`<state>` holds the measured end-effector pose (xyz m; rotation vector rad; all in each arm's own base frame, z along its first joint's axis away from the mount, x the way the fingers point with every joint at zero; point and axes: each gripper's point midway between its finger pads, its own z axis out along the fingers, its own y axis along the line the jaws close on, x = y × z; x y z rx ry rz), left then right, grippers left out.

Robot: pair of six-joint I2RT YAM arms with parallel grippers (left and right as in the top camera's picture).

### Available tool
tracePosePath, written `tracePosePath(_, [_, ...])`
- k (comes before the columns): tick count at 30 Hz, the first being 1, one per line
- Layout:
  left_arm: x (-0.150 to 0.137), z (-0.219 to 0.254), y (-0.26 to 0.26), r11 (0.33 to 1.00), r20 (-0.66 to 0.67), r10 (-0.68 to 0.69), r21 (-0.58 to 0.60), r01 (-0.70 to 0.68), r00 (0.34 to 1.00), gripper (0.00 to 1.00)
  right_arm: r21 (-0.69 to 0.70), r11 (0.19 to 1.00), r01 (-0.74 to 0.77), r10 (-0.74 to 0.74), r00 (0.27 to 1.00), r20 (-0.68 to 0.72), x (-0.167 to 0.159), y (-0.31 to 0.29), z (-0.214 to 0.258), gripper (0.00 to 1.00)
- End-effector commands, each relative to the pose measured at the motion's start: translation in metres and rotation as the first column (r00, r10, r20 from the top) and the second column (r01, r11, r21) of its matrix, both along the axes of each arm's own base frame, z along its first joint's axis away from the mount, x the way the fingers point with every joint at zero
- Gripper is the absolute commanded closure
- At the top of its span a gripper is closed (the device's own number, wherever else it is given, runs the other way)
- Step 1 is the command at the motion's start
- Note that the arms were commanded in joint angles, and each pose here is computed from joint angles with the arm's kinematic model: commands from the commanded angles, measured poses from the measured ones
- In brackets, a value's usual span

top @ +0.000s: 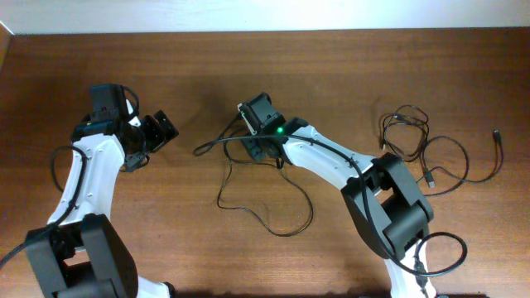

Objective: Untangle cables

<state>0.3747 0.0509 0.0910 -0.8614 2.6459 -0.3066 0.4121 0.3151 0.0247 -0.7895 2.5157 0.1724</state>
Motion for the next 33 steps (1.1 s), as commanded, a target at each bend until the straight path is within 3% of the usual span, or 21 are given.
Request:
tracePosePath(1, [-0.003, -0.003, 0.001, 1.000, -0.012, 0.014, 0.000, -0.014, 1.000, 0.00, 0.020, 0.999, -0.026, 0.027, 0.999, -0.046, -0.005, 0.008, -0.015, 0.35])
tracePosePath(5, [-0.003, -0.003, 0.001, 1.000, -0.012, 0.014, -0.001, -0.014, 1.000, 0.00, -0.029, 0.999, -0.026, 0.022, 0.994, -0.111, -0.016, 0.000, -0.041, 0.34])
tracePosePath(7, [-0.003, -0.003, 0.001, 1.000, -0.012, 0.014, 0.000, -0.014, 1.000, 0.00, -0.074, 0.997, -0.028, 0.015, 0.985, -0.170, -0.029, -0.011, -0.048, 0.46])
tracePosePath(8, [-0.003, -0.003, 0.001, 1.000, -0.012, 0.014, 0.000, -0.014, 1.000, 0.00, -0.116, 0.993, -0.019, -0.010, 0.971, -0.238, -0.045, -0.023, -0.054, 0.52])
tracePosePath(12, [-0.003, -0.003, 0.001, 1.000, -0.012, 0.014, -0.001, -0.014, 1.000, 0.01, -0.134, 0.988, -0.073, -0.003, 0.871, -0.491, -0.104, -0.038, -0.059, 0.52])
tracePosePath(17, [-0.003, -0.003, -0.001, 1.000, -0.010, 0.012, -0.007, -0.012, 1.000, 0.01, -0.093, 0.994, -0.062, 0.002, 0.840, -0.543, -0.096, -0.028, -0.001, 0.30])
tracePosePath(20, [-0.002, -0.003, 0.001, 1.000, -0.008, 0.014, -0.003, -0.014, 1.000, 0.01, 0.092, 0.987, -0.132, 0.161, 0.824, -0.543, -0.095, 0.010, 0.046, 0.26])
tracePosePath(24, [-0.002, -0.003, 0.000, 1.000, -0.008, 0.013, -0.004, -0.013, 1.000, 0.01, 0.247, 0.958, -0.144, 0.261, 0.794, -0.550, -0.102, 0.039, 0.059, 0.26])
tracePosePath(26, [-0.002, -0.003, 0.000, 1.000, -0.008, 0.014, -0.004, -0.014, 1.000, 0.01, 0.247, 0.955, -0.165, 0.277, 0.796, -0.538, -0.106, 0.045, 0.058, 0.24])
tracePosePath(30, [-0.002, -0.003, 0.000, 1.000, -0.008, 0.013, -0.003, -0.013, 1.000, 0.01, 0.183, 0.958, -0.221, 0.285, 0.807, -0.518, -0.119, 0.053, 0.051, 0.02])
tracePosePath(33, [-0.002, -0.003, 0.000, 1.000, -0.008, 0.013, -0.004, -0.013, 1.000, 0.01, 0.028, 0.963, -0.268, 0.249, 0.846, -0.472, -0.125, 0.047, 0.032, 0.02])
